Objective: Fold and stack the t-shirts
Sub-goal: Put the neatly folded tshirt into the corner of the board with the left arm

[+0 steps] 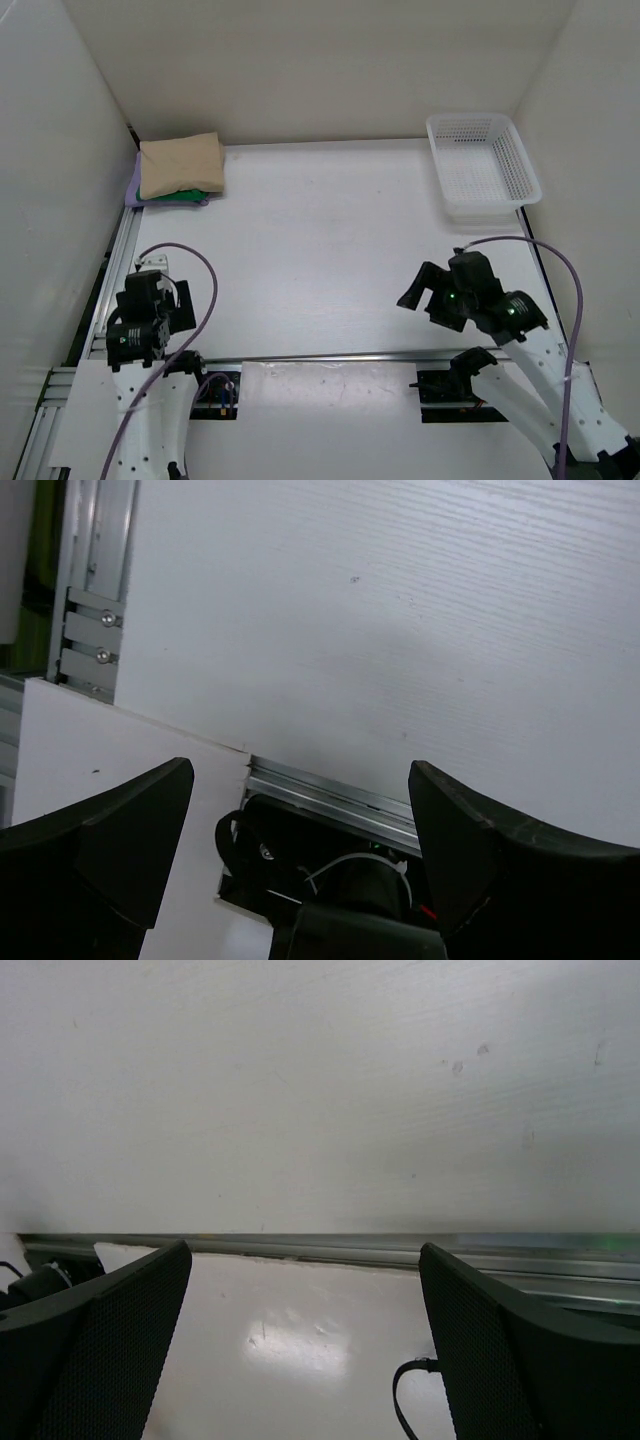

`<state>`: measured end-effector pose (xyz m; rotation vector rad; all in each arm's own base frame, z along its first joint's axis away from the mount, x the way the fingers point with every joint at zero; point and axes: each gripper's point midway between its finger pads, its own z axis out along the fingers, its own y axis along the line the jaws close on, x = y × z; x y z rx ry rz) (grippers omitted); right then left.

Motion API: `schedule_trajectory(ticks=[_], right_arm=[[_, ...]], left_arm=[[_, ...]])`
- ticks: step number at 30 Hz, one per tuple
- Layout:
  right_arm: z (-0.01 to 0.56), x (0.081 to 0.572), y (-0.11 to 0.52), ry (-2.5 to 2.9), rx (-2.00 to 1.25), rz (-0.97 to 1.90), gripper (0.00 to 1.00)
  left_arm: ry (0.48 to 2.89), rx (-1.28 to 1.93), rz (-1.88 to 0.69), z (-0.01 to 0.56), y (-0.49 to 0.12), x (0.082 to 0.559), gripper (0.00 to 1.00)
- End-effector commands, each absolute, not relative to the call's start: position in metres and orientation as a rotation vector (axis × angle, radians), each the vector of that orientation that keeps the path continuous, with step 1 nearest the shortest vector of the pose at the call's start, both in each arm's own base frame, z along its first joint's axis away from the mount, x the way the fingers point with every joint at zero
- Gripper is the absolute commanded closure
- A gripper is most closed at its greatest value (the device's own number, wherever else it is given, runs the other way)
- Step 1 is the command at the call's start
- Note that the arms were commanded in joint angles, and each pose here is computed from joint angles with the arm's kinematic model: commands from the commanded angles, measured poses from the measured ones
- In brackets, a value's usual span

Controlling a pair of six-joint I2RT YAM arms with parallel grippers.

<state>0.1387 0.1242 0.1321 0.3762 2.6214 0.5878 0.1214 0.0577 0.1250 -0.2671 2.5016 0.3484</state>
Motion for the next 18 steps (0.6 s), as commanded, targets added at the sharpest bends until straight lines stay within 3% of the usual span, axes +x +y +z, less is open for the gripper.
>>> schedule_trajectory(ticks=[1,4,12,18], right_arm=[[0.130,0.126,0.120,2.583,0.485,0.636,0.00],[0.120,0.113,0.115,2.609,0.504,0.632,0.00],[0.104,0.093,0.119,2.658,0.525,0.699,0.00],[0.097,0.085,0.117,2.644,0.559,0.730,0.00]], left_arm=[[2.470,-0.258,0.390,0.144,0.060,0.105,0.00],[2.413,-0.259,0.448,0.152,0.067,0.101,0.00],[2.511,-0.274,0.565,0.098,0.076,0.052,0.00],[2.467,-0.296,0.610,0.086,0.082,0.048,0.00]])
